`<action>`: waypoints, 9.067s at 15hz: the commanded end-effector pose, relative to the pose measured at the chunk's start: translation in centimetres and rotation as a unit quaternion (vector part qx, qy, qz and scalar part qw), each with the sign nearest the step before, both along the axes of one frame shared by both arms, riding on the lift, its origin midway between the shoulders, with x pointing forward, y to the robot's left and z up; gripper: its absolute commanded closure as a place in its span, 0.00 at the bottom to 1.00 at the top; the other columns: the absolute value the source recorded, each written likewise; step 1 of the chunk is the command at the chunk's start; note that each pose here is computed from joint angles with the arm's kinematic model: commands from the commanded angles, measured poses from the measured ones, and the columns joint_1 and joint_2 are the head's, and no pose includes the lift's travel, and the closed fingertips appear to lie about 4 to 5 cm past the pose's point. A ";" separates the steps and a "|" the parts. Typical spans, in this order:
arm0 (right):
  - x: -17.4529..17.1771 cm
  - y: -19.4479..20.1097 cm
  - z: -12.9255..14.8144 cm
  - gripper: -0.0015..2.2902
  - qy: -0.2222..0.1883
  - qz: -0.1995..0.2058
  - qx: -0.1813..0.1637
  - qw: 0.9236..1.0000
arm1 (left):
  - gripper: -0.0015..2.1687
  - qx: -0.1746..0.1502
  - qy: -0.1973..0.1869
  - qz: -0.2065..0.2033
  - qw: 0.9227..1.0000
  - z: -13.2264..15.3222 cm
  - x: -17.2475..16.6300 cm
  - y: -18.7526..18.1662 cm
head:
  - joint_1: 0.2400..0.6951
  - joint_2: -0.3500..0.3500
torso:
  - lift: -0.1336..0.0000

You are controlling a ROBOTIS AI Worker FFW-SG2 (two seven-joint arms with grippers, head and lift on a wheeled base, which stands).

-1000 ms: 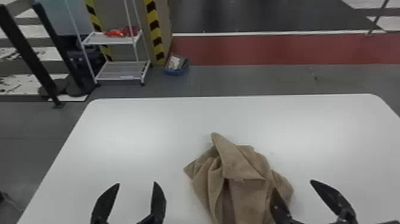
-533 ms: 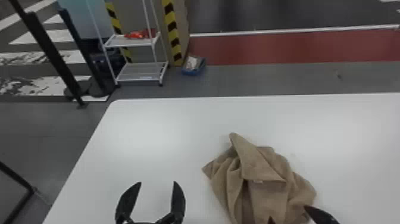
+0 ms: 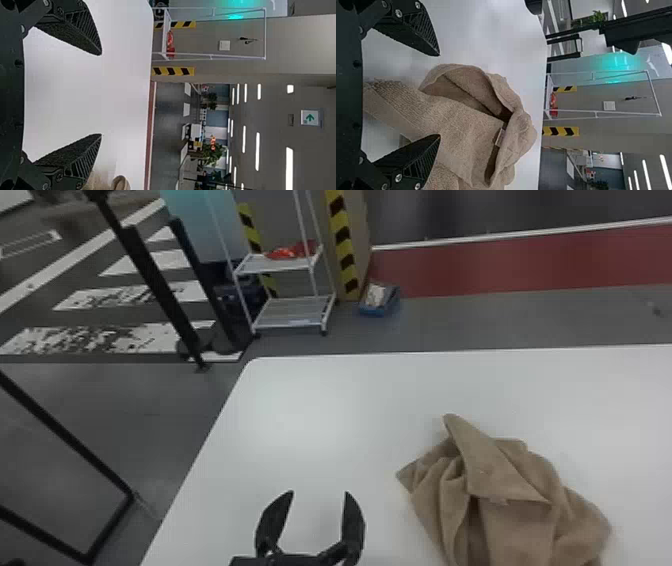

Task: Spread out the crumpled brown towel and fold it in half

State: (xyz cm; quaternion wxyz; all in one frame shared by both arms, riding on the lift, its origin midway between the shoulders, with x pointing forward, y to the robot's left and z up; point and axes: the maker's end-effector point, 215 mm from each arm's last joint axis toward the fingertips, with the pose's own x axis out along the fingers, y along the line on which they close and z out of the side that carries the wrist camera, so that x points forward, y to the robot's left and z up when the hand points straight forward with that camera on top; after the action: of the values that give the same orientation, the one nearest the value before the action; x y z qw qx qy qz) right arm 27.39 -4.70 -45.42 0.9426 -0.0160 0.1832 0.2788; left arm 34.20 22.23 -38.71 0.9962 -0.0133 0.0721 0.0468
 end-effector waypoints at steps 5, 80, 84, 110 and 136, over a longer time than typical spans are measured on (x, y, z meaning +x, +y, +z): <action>-0.8 -1.5 -0.8 0.08 0.016 -0.002 -0.023 1.000 | 0.08 0.000 0.005 0.003 1.000 -0.6 -0.1 0.3 | 1.00 0.95 | 0.07; 11.3 -29.3 6.4 0.62 -0.041 -0.244 -0.073 0.966 | 0.87 0.063 0.069 -0.091 0.991 1.3 -1.8 -8.1 | 1.00 0.00 | 0.07; 11.1 -29.1 5.9 0.62 -0.035 -0.240 -0.070 0.967 | 0.86 0.116 0.120 -0.121 0.978 -2.1 2.1 -8.7 | 1.00 0.05 | 0.07; 14.6 -28.1 7.0 0.62 -0.108 0.019 -0.366 0.924 | 0.08 0.352 0.167 -0.160 0.907 -4.1 3.6 -9.9 | 1.00 0.15 | 0.07; 16.1 -42.9 4.4 0.61 -0.010 -0.155 -0.337 0.929 | 0.10 0.291 0.095 -0.176 0.936 -1.2 3.4 -5.8 | 1.00 0.00 | 0.07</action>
State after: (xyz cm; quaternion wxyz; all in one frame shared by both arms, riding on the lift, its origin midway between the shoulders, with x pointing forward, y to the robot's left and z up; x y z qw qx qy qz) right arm 43.50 -47.78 -40.98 0.9137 -0.3100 0.2576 0.0517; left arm 37.59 17.02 -41.00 0.9353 0.2983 0.1655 -0.0945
